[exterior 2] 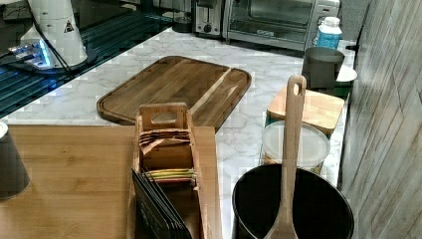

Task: Open the drawer.

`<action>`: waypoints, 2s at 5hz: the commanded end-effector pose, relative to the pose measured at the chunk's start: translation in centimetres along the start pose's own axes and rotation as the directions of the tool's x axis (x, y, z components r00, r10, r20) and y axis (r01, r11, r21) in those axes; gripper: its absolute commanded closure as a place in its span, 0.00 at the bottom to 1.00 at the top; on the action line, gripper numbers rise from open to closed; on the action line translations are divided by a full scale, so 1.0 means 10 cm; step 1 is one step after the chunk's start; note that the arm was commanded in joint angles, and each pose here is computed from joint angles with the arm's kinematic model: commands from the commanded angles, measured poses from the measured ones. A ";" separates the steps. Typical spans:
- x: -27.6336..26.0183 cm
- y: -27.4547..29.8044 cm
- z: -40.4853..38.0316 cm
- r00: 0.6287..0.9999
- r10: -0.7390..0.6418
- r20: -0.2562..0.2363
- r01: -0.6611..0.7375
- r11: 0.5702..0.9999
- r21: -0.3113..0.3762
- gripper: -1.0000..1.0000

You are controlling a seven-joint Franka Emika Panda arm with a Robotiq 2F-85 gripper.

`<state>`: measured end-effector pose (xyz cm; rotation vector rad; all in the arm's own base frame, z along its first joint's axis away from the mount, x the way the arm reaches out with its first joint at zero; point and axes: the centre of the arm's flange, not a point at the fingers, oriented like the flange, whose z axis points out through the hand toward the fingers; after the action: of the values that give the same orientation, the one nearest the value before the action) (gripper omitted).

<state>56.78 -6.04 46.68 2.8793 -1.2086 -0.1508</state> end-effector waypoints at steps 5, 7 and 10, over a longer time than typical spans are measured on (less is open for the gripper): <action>0.22 1.44 0.94 0.607 -0.787 -0.113 0.777 0.617 -0.125 0.00; 0.44 1.97 1.16 0.497 -0.859 -0.121 0.844 0.511 -0.164 0.00; 0.37 2.50 1.76 0.441 -0.879 -0.184 0.861 0.472 -0.192 0.00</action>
<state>41.35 -27.43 32.21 2.9430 0.3449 0.2322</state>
